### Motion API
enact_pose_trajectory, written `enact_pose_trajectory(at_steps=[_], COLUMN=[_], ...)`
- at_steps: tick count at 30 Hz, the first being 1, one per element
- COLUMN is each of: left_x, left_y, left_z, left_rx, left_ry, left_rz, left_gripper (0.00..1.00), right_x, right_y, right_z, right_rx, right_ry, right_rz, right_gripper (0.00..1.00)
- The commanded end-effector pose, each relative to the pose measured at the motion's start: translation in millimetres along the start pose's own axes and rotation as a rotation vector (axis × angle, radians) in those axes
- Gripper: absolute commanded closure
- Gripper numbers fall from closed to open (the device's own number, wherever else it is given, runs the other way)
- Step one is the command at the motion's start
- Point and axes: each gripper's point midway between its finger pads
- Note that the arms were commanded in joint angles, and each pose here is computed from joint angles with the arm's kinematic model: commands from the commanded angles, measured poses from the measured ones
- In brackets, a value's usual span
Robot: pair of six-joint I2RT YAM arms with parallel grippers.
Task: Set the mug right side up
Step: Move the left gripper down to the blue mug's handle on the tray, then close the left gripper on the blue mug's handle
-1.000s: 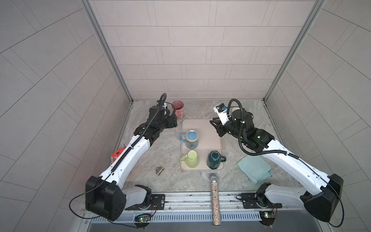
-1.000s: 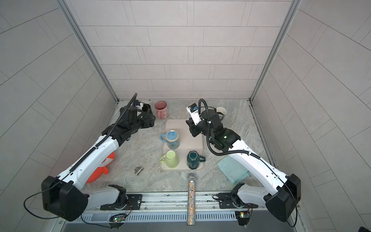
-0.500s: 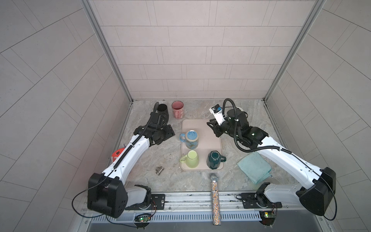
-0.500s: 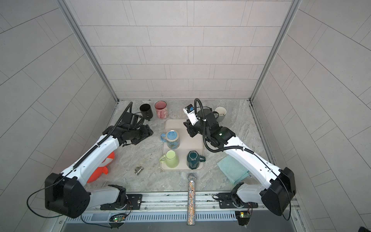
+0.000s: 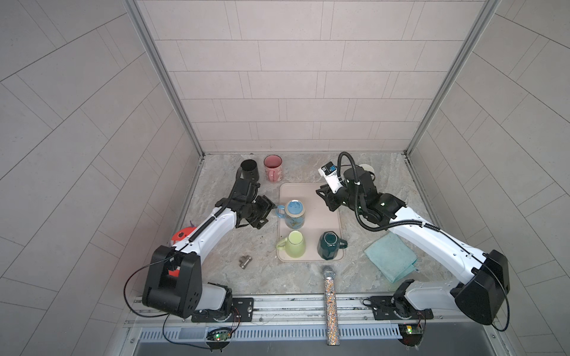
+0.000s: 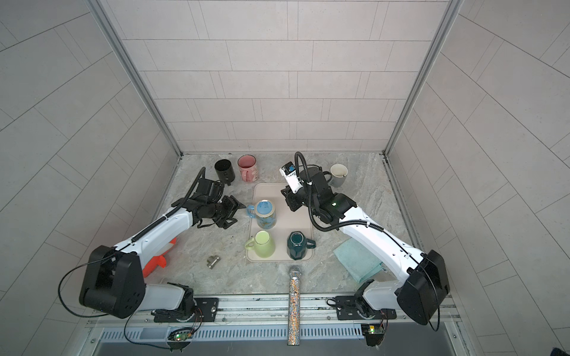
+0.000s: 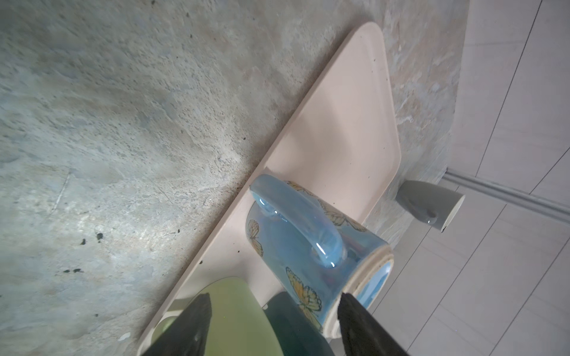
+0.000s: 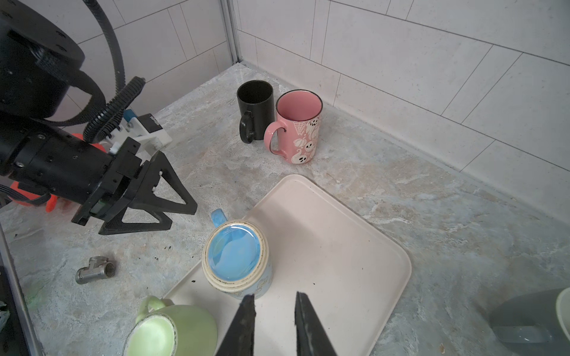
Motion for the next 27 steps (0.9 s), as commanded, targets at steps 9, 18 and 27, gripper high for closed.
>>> enact_pose_trajectory(at_steps=[9, 18, 27], left_x=[23.7, 25.2, 25.2], left_y=[23.4, 53.2, 56.0], left_z=[-16.3, -21.5, -32.0], left_rx=[-0.048, -0.095, -0.098], left_ry=[-0.192, -0.328, -0.354], left_rz=[-0.015, 0.057, 0.1], left_gripper=[0.28, 0.28, 0.28], right_x=[-2.5, -0.7, -4.8], right_y=[-5.0, 9.1, 22.3], right_z=[-4.7, -6.4, -13.6], right_rx=[-0.013, 0.008, 0.013], right_ry=[0.012, 0.021, 0.04], right_rz=[0.002, 0.042, 0.078], right_gripper=[0.75, 0.75, 0.75])
Point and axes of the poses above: each gripper's point midway between its finger pads, its own y axis out along the fingers, its own z axis along the line the jaws close on, x = y × z, and after that the axes turned 14 degrees about y, right-handed
